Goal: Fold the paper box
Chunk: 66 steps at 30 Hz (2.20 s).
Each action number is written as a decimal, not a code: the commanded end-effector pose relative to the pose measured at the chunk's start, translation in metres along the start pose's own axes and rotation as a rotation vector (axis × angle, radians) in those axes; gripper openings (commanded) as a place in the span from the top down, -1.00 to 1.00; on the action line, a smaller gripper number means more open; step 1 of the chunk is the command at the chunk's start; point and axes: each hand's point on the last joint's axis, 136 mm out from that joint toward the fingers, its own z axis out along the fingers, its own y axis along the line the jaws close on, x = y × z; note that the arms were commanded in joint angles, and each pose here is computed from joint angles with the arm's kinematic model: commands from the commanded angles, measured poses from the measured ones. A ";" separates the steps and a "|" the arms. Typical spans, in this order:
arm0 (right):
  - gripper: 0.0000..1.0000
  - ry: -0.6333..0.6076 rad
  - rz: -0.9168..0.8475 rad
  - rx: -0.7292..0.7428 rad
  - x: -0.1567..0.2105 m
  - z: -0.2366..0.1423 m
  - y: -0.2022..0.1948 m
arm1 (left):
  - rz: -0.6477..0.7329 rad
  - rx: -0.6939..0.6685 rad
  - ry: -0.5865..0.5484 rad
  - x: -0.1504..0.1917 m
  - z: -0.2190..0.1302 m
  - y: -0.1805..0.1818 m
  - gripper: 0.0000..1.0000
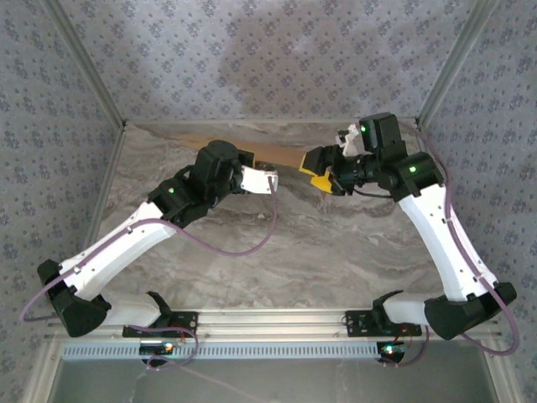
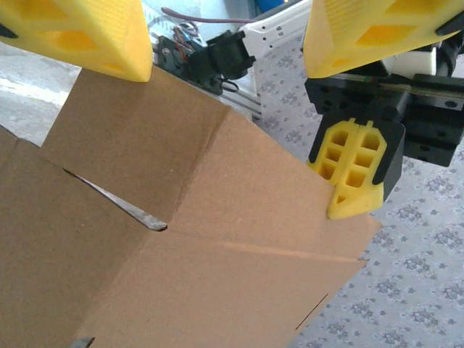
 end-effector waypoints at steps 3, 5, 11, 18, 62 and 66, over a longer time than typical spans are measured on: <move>-0.20 -0.001 0.086 -0.051 0.005 0.005 -0.003 | -0.061 -0.063 -0.044 -0.010 -0.017 0.019 1.00; -0.20 -0.014 0.104 -0.066 0.000 0.008 -0.003 | -0.056 -0.058 -0.050 -0.013 -0.018 0.016 1.00; -0.19 -0.062 0.151 -0.121 -0.022 0.020 0.004 | -0.032 -0.044 -0.067 -0.025 -0.025 0.003 1.00; -0.07 -0.084 0.161 -0.140 -0.034 0.022 0.005 | -0.015 -0.021 -0.096 -0.031 -0.032 -0.013 1.00; 0.80 0.017 0.124 -0.063 -0.027 0.059 -0.005 | -0.003 0.001 -0.238 -0.044 -0.048 -0.047 1.00; 1.00 0.005 0.144 -0.066 -0.029 0.054 -0.005 | 0.000 -0.006 -0.231 -0.043 -0.047 -0.045 1.00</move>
